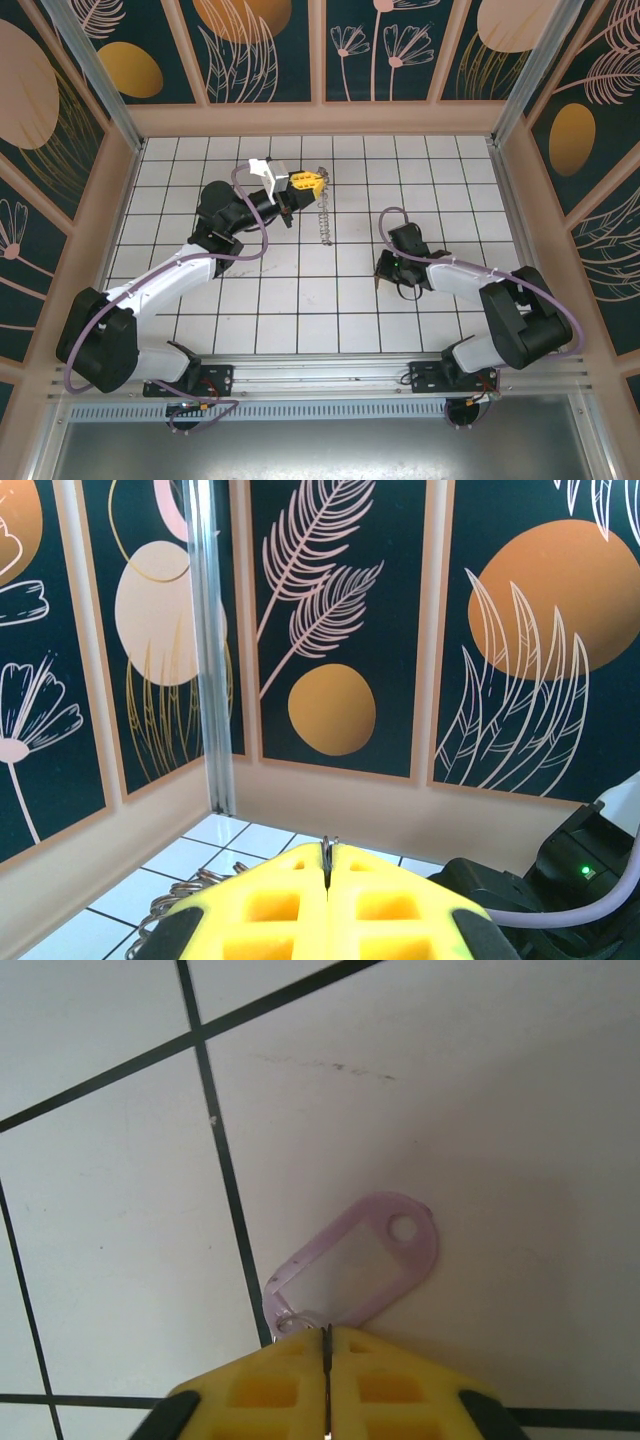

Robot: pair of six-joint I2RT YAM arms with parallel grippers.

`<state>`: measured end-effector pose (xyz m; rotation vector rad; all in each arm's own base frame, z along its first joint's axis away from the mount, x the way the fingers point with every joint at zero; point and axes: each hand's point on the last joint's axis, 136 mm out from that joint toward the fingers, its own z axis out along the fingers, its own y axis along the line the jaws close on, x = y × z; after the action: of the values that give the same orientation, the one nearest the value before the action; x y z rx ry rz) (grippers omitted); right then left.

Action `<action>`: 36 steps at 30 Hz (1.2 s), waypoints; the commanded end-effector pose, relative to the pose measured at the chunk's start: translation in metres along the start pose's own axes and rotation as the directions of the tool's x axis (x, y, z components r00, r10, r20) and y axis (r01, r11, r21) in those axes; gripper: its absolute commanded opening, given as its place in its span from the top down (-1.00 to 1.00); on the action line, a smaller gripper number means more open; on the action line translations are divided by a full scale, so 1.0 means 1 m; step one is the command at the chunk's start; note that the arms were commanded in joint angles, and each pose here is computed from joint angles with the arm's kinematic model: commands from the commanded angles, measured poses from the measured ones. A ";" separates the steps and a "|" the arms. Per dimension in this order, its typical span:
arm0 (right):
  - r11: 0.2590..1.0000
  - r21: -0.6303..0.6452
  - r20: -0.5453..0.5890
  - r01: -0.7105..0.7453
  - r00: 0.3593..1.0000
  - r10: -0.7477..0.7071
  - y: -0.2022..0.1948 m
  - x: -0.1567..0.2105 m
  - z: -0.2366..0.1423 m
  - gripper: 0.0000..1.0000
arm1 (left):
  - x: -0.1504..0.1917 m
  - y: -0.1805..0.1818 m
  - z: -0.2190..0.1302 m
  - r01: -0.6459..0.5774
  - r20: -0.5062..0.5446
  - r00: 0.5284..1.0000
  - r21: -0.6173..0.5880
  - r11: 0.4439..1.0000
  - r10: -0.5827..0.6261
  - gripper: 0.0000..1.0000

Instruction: Put the keys on the keyring

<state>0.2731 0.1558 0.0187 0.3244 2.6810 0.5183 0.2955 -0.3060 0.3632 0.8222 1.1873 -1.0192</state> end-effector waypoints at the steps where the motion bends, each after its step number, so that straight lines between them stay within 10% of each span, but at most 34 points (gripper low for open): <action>1: 1.000 0.001 -0.009 0.003 1.000 -0.003 0.004 0.000 0.000 1.00 | -0.018 -0.007 -0.002 -0.034 0.063 0.997 0.014 0.999 0.033 1.00; 36: 0.994 -0.001 -0.016 0.112 0.994 -0.112 0.019 -0.001 -0.005 1.00 | -0.020 -0.006 0.000 -0.005 0.072 0.997 0.016 1.000 0.004 1.00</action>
<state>0.2718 0.1672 0.0293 0.2246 2.6859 0.5359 0.2955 -0.3060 0.3642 0.8050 1.1976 -1.0447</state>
